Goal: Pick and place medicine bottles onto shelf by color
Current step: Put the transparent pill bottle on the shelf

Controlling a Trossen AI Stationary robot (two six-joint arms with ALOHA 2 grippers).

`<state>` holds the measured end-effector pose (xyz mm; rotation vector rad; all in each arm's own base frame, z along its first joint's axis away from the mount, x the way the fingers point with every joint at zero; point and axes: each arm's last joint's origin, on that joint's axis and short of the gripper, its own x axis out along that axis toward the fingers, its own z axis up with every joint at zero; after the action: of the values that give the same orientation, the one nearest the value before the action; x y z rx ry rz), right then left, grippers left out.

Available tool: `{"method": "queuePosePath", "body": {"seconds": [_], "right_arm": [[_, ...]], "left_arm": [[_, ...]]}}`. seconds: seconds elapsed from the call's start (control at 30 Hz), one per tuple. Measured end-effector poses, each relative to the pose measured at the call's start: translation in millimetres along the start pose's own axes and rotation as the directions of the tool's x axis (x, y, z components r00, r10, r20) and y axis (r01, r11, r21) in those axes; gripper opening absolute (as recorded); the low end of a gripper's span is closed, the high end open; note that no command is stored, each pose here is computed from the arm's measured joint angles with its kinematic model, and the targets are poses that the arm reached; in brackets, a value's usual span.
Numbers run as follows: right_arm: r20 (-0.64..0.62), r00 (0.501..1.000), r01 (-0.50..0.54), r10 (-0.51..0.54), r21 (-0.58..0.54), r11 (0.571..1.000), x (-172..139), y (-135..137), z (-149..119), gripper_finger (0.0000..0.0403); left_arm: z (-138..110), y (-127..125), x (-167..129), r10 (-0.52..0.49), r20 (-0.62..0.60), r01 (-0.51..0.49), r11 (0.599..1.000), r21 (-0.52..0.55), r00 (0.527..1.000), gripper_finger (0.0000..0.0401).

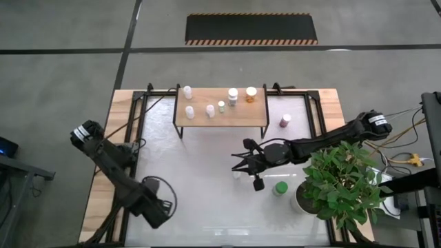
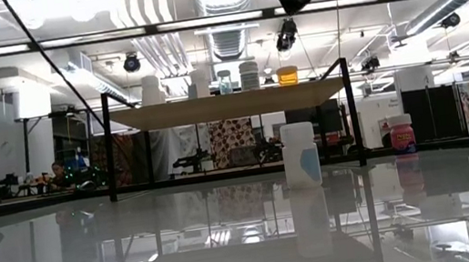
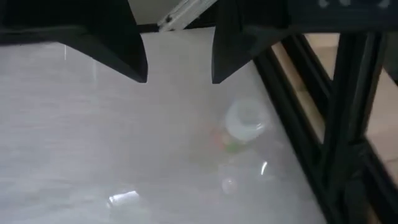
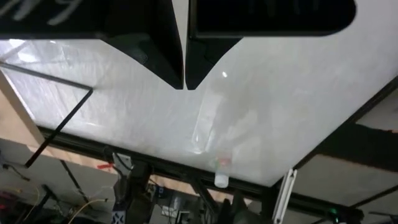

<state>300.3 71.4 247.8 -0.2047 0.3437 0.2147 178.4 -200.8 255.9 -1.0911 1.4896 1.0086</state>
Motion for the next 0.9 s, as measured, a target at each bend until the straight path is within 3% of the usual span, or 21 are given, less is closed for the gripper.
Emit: {"method": "queuePosePath", "body": {"seconds": [0.33, 0.57, 0.9], "right_arm": [[-0.012, 1.000, -0.002, 0.002, 0.002, 1.000, 3, 1, -3, 0.0009], [-0.036, 0.999, -0.005, 0.006, 0.012, 1.000, 3, 1, -5, 0.0009], [-0.042, 0.999, -0.005, 0.006, 0.023, 1.000, 3, 1, -5, 0.0009]], "left_arm": [[-1, 22, 32, 0.106, 0.073, -0.099, 0.990, -0.096, 0.992, 0.0233], [5, 28, 52, 0.152, 0.066, -0.146, 0.985, -0.094, 0.986, 0.0235], [2, 29, 70, 0.128, 0.022, -0.127, 0.990, -0.056, 0.992, 0.0234]]}}
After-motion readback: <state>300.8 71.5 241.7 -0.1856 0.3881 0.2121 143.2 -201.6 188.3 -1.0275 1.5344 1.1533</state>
